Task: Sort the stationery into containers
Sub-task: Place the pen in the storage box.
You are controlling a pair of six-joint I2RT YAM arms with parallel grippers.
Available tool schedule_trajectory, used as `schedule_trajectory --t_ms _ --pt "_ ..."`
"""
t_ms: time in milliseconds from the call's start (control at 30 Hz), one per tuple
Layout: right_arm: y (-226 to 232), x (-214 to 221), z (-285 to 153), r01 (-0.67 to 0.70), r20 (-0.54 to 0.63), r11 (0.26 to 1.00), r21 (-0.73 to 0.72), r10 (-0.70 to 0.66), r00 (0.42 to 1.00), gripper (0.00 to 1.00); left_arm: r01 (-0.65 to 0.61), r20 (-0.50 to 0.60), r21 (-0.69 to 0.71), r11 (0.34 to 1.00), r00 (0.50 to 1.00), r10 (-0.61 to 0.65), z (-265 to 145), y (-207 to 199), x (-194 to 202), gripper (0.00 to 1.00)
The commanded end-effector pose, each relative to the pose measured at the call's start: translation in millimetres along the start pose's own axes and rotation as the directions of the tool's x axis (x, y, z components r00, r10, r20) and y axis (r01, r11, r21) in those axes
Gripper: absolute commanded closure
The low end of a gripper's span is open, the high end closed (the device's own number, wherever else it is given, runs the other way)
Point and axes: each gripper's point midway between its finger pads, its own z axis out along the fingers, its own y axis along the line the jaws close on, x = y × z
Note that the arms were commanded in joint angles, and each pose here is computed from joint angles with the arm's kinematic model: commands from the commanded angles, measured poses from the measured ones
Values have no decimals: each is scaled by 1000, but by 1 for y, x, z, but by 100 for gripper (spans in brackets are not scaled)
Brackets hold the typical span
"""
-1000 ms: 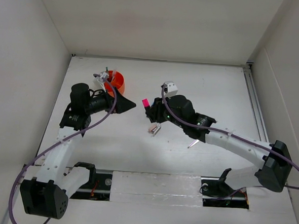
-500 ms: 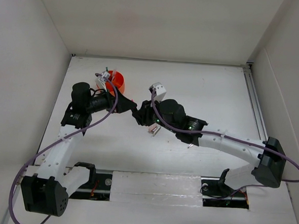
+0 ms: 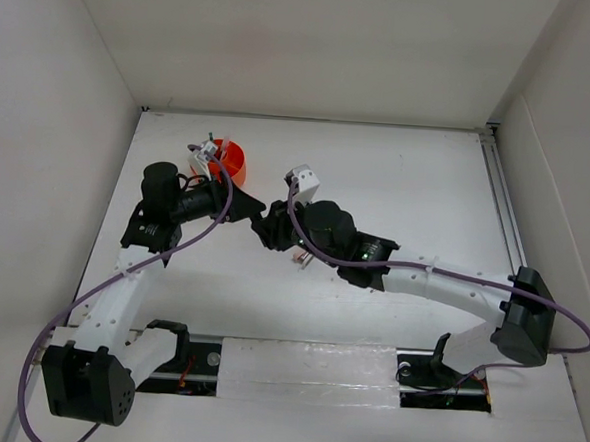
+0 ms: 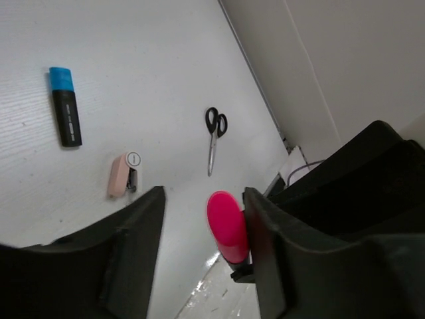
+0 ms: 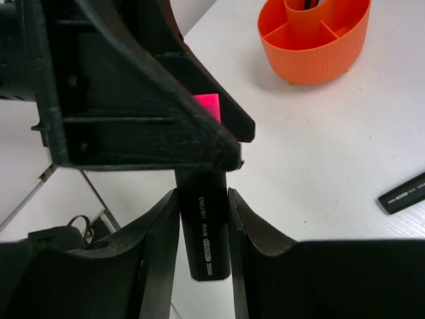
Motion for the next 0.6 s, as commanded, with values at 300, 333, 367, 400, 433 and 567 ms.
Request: schedule_trajectory --t_ms 300,333,367,400,433,567 --pt "24 -30 -3 -11 105 997 -77 19 994 100 -23 58 -28 999 998 24 2 1 -17 100" --pt "24 -30 -3 -11 105 997 -77 19 994 100 -24 76 -35 999 997 27 0 -1 -20 100" --pt "19 -26 -3 -10 100 998 -61 16 995 94 -20 116 -57 998 993 26 -1 0 -28 100" --pt "18 -24 -5 -9 99 998 -60 15 995 84 -16 135 -65 998 991 24 -1 1 -32 100" --pt "19 -26 -5 -11 106 998 -64 18 994 68 -20 163 -72 997 986 31 -2 -1 -38 100" --pt "16 -30 -13 -15 121 998 -58 21 992 53 -15 177 -61 998 984 26 0 -4 -46 100"
